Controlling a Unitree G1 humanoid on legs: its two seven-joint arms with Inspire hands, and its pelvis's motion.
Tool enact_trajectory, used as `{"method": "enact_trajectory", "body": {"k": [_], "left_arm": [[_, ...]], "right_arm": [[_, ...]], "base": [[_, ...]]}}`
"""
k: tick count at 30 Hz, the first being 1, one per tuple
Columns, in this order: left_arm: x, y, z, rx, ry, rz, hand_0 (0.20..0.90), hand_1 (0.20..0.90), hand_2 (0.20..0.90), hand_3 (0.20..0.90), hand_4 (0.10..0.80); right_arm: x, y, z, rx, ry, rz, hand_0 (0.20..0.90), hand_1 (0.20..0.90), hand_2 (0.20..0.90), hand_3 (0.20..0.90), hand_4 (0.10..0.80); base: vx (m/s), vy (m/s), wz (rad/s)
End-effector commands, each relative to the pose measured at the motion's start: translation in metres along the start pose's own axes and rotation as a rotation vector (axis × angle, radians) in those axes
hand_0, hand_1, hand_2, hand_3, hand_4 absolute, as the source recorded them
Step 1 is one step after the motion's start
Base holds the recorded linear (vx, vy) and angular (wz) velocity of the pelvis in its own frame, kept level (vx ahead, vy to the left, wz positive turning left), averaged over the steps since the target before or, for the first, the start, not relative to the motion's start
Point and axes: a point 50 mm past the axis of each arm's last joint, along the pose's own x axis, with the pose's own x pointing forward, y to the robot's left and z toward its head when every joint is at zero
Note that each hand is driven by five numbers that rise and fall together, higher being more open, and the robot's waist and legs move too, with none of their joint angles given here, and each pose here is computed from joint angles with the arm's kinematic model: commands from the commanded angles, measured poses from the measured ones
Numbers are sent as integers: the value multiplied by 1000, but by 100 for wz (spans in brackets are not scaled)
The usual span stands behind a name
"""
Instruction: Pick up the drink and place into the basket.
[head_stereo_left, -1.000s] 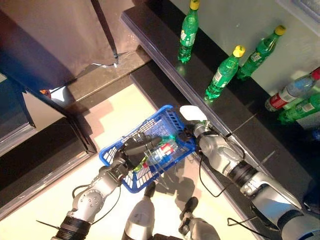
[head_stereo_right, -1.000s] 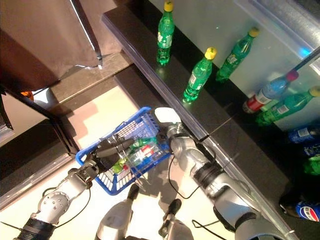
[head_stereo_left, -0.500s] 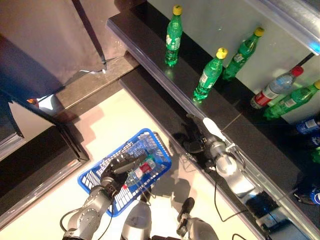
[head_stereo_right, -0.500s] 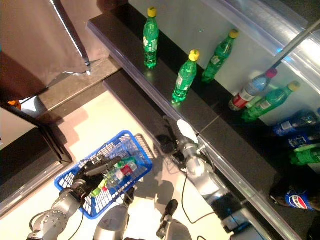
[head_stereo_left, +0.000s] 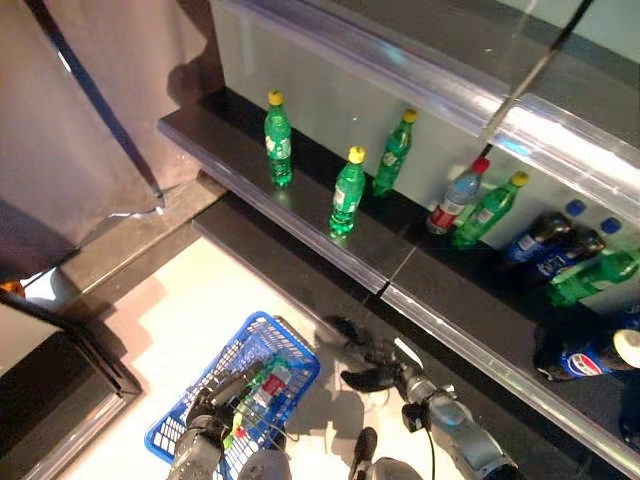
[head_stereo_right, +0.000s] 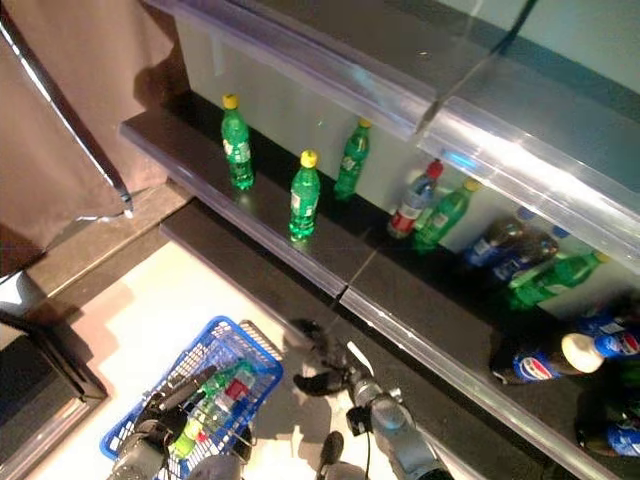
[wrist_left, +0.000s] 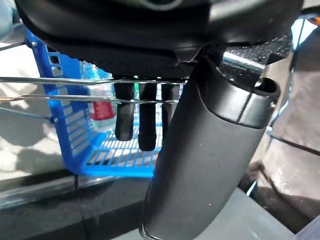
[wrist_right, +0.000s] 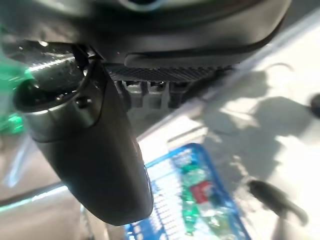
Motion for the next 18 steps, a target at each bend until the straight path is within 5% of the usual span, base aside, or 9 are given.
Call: {"method": "enact_trajectory", "body": {"k": [1, 9, 18], "left_arm": [[3, -22, 6, -20, -106, -146, 300, 300, 300, 200, 100], [6, -9, -22, 51, 0, -81, 300, 300, 300, 200, 100], [5, -7, -29, 63, 13, -86, 300, 300, 300, 200, 100]], "right_arm": [[-4, -7, -8, 12, -24, 24, 900, 900, 900, 900, 800], [-9, -15, -65, 256, 223, -40, 900, 900, 900, 900, 800], [-10, -10, -76, 295, 271, -41, 900, 900, 900, 900, 800]], "base": [[-33, 1, -4], [-7, -1, -1], [0, 0, 0]]}}
